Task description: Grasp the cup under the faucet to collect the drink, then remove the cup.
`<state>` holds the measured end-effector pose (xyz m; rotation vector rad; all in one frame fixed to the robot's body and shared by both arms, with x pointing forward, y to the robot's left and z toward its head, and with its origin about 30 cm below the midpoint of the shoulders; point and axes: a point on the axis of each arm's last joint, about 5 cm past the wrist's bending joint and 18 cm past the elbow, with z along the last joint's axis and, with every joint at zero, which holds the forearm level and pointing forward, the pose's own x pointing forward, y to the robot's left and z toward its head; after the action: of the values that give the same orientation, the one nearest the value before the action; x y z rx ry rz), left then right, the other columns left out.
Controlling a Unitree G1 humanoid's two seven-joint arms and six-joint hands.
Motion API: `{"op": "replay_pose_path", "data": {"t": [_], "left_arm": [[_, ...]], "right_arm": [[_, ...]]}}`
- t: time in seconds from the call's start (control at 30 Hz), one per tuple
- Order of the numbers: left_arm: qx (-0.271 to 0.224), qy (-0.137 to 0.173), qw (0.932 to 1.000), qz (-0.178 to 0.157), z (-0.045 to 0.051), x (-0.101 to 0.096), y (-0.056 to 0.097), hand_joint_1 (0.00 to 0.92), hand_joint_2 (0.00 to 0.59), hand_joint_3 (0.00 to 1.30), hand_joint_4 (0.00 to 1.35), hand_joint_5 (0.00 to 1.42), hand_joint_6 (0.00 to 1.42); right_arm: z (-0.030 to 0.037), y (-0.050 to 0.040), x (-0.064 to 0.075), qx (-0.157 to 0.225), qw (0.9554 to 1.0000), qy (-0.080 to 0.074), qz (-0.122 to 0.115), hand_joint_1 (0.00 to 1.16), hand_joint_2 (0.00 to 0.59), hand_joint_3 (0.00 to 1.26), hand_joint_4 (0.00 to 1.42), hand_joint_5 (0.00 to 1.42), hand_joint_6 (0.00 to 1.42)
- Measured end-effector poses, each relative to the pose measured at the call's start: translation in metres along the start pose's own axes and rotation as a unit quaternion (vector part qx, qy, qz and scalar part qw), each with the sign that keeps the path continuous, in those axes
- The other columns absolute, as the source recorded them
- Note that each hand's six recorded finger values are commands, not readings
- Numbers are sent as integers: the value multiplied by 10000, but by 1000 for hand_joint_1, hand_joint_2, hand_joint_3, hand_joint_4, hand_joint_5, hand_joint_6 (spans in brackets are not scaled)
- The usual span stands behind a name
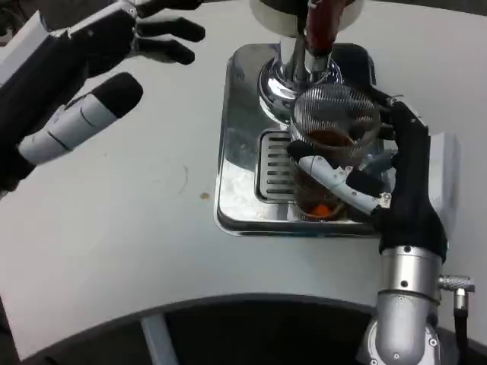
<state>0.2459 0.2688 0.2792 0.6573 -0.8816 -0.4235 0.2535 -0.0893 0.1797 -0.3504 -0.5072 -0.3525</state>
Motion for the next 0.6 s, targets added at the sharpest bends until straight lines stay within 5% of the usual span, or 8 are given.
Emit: {"op": "replay_pose_path", "data": {"t": [0.6], "left_arm": [[79, 473, 9988, 7, -2, -265, -62, 0, 142, 223, 280, 352, 307]], "right_arm": [[-50, -290, -188, -179, 9996, 25, 195, 957, 120, 785, 923, 1125, 1181]]}}
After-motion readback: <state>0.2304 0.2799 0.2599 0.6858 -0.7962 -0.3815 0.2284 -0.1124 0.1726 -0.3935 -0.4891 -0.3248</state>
